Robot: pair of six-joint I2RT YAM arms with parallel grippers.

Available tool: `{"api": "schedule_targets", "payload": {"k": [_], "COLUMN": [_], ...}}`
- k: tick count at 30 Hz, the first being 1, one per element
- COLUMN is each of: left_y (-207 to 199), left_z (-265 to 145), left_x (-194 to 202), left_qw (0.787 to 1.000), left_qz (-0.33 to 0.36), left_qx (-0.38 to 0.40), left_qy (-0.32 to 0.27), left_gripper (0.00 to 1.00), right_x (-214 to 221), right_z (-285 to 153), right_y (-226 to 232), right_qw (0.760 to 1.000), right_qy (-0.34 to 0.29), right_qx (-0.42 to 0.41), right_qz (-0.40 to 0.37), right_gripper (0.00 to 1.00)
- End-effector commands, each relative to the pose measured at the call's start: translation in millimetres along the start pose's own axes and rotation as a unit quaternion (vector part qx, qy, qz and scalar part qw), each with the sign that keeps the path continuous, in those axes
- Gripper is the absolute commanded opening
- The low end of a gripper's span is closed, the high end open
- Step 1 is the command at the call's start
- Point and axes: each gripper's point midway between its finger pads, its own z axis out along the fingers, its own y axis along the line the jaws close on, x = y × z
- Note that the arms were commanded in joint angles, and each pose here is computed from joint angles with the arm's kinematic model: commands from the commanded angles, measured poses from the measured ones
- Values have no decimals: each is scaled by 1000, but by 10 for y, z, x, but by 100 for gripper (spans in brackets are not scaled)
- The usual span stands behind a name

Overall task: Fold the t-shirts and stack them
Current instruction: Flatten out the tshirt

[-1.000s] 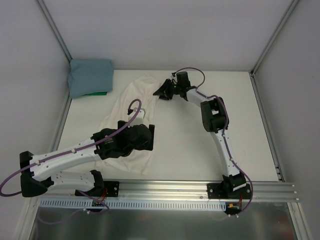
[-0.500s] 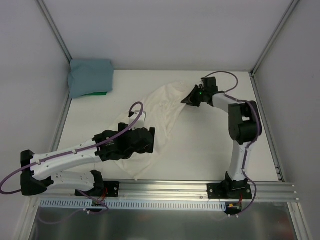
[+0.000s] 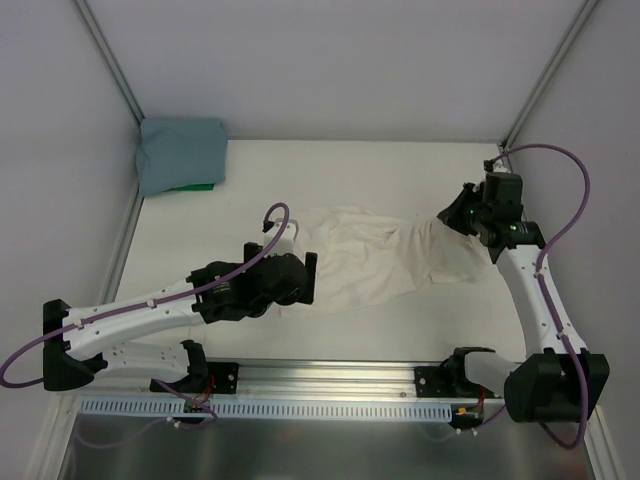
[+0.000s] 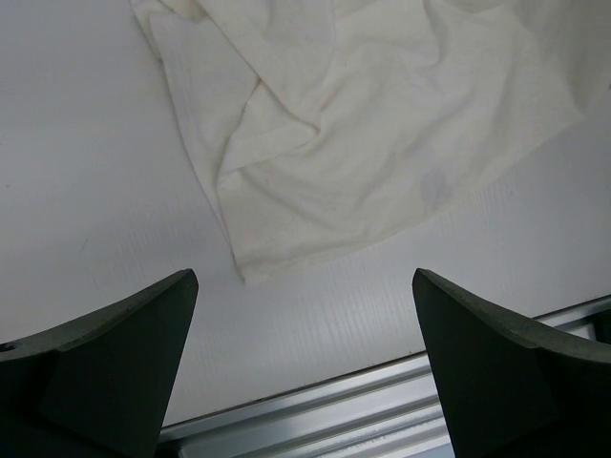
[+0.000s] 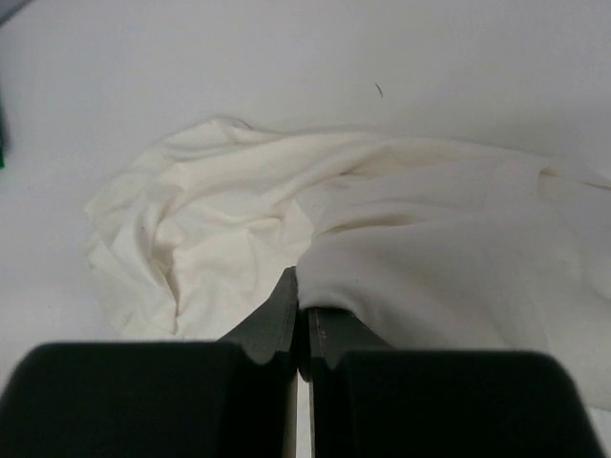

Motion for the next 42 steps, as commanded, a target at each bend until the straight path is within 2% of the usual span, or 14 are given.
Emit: {"api": "schedule_targets", "payload": {"k": [1, 10, 18, 24, 25, 26, 27, 28, 29, 33, 35, 37, 39, 42], "left_y": [-91, -70, -128, -260, -271, -290, -291, -276, -293, -198, -234, -21, 34, 312], "left_z": [12, 12, 56, 132, 137, 135, 159, 170, 180, 381, 505, 659, 839, 1231], "left_x": [-2, 24, 21, 16, 14, -19, -26, -62, -106, -339, -458, -828, -983, -1230], "left_qw": [1000, 1000, 999, 999, 999, 999, 999, 999, 998, 999, 997, 997, 996, 995], "left_qz": [10, 12, 22, 31, 33, 34, 37, 44, 47, 32, 18, -3, -1, -14], "left_qx": [18, 20, 28, 38, 39, 40, 34, 27, 26, 30, 75, 76, 92, 83], "left_qy": [-4, -4, -7, -4, -3, -7, -7, -14, -18, -13, -5, -33, -21, 52], "left_gripper": [99, 99, 99, 99, 99, 99, 99, 99, 99, 99, 99, 99, 99, 99], "right_x": [308, 598, 1521, 1908, 1949, 2023, 2027, 2003, 1954, 1551, 1260, 1074, 855, 721], "right_z": [-135, -568, -928, -1301, -1344, -1403, -1434, -1468, -1484, -1466, -1441, -1270, -1217, -1107], "right_y": [-253, -328, -405, -257, -248, -264, -247, -216, -134, 44, 149, 151, 282, 385], "right_qw": [998, 995, 989, 981, 979, 976, 975, 976, 976, 984, 987, 989, 989, 987], "right_qy": [50, 78, 150, 181, 190, 208, 208, 203, 193, 138, 111, 118, 104, 105], "right_qx": [44, 53, 0, -64, -69, -68, -72, -78, -97, -110, -112, -88, -103, -118], "right_qz": [-17, -26, 3, 20, 18, 16, 17, 15, 20, 20, 10, 15, 13, 24], "right_gripper": [0, 0, 0, 1, 11, 29, 80, 95, 100, 100, 100, 100, 100, 100]}}
